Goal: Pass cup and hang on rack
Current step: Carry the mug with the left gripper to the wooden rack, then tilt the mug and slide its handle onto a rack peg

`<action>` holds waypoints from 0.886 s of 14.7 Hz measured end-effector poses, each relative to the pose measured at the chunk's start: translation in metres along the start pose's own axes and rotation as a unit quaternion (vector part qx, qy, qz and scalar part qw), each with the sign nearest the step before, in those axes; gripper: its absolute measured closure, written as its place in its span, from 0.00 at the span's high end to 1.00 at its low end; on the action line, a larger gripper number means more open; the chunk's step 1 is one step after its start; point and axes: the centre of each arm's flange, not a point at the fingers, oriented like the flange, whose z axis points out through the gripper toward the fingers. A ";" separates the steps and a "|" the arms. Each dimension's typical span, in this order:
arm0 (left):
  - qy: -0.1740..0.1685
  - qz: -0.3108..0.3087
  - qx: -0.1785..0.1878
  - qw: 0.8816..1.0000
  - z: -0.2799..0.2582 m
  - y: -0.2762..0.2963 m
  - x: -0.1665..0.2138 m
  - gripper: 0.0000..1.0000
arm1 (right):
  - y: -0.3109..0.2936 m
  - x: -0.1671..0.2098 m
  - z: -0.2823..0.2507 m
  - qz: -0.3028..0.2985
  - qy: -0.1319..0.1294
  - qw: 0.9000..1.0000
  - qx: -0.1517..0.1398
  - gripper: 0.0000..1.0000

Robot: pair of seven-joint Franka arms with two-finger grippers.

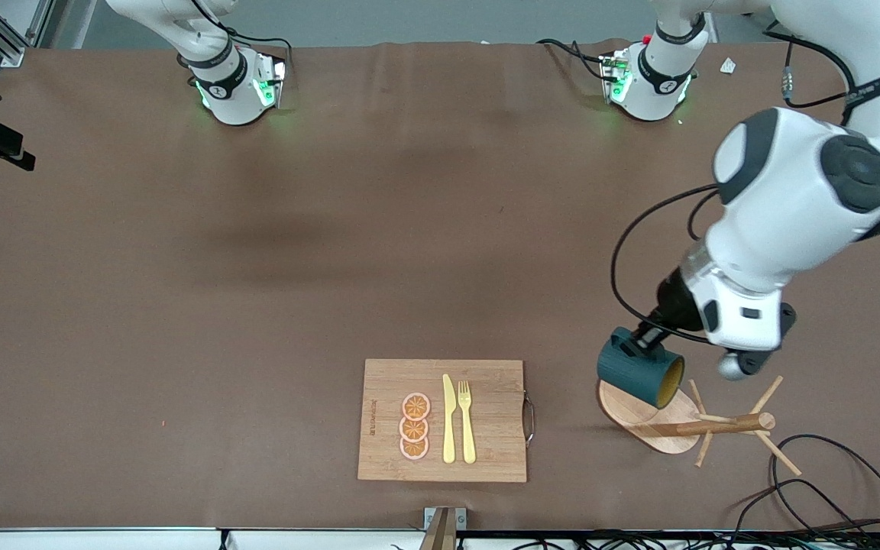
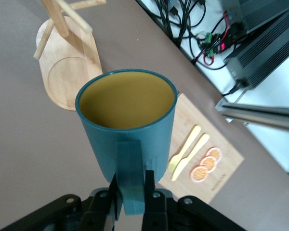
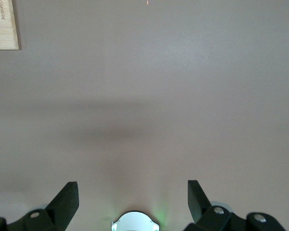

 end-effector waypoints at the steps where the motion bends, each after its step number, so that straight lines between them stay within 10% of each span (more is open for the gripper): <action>1: -0.008 -0.011 -0.011 1.000 -0.001 -0.006 0.012 0.21 | 0.000 0.000 0.000 0.000 0.000 1.000 0.000 1.00; 13: -0.123 -0.095 -0.160 0.975 -0.004 -0.067 0.113 0.21 | 0.000 0.000 0.000 0.000 0.000 1.000 0.000 1.00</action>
